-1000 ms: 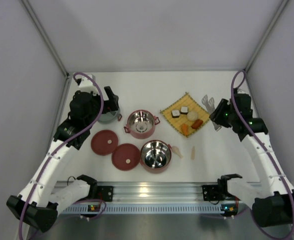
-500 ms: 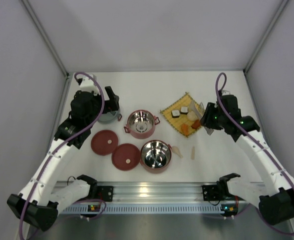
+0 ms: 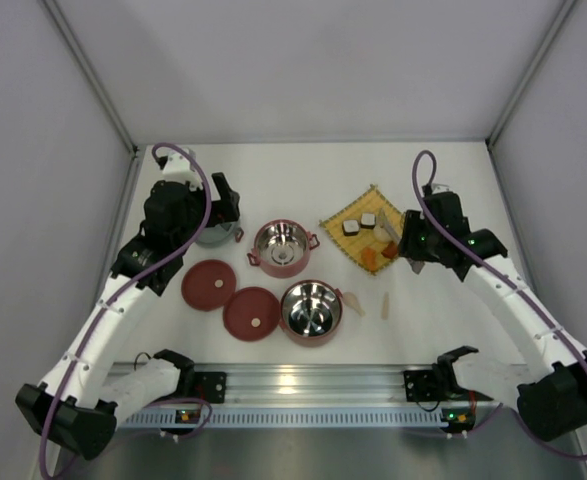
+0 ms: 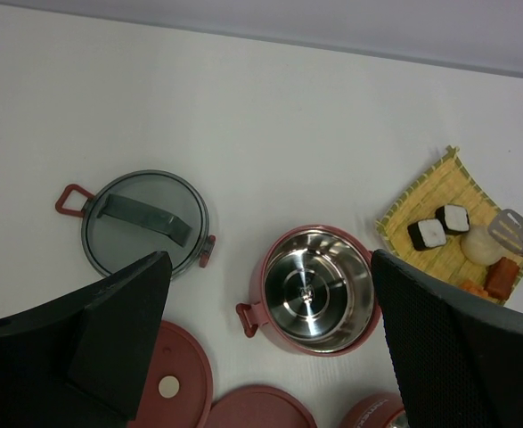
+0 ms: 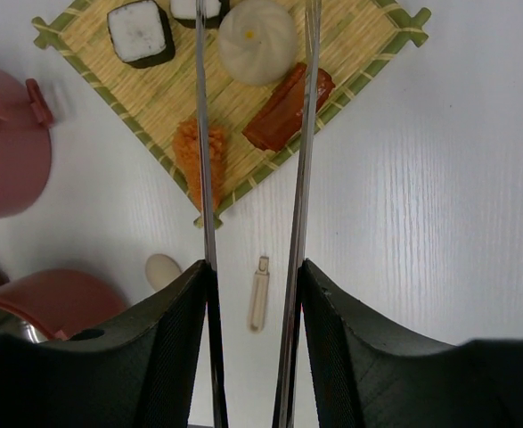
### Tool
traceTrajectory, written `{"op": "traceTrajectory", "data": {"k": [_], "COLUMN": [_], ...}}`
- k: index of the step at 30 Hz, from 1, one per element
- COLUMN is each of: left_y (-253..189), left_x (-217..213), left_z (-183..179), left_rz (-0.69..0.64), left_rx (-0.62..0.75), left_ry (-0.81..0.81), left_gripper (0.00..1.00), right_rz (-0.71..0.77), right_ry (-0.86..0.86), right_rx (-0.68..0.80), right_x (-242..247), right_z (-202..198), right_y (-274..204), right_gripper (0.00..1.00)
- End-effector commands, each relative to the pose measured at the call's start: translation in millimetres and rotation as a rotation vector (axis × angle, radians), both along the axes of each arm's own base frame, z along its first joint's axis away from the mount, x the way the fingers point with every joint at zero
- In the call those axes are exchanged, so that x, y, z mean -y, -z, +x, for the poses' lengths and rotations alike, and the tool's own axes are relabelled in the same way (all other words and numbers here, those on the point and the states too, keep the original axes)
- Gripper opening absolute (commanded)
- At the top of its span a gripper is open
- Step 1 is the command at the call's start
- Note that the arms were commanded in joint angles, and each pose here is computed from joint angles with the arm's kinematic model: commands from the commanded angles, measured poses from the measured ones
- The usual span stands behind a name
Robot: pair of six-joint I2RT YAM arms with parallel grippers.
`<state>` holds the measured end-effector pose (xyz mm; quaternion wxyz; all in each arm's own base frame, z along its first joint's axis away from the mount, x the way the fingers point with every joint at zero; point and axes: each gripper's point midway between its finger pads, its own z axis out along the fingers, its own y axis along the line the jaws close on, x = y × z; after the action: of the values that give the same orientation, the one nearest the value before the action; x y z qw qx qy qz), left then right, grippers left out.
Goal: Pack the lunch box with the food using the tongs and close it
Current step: Pick up the clamp at the center of the board, then pick up the fake food from the plate.
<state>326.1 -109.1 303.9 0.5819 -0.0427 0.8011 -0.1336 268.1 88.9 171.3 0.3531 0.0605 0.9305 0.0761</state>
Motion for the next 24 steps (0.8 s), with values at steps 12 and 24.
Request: {"op": "traceTrajectory", "data": {"k": [12, 24], "left_y": [-11.8, -11.4], "left_x": [2.2, 1.5], "left_z": [4.7, 5.2], "left_rz": [-0.017, -0.016], "left_rx": [0.024, 0.023], "left_ry": [0.002, -0.002], "left_gripper": [0.99, 0.99], "right_rz": [-0.075, -0.083], "right_ry": [-0.070, -0.064], "right_rx": [-0.057, -0.063], "right_x": [-9.0, -8.0], "right_z": [-5.5, -5.2], "right_y": [24.8, 26.5], "right_gripper": [0.42, 0.12]}}
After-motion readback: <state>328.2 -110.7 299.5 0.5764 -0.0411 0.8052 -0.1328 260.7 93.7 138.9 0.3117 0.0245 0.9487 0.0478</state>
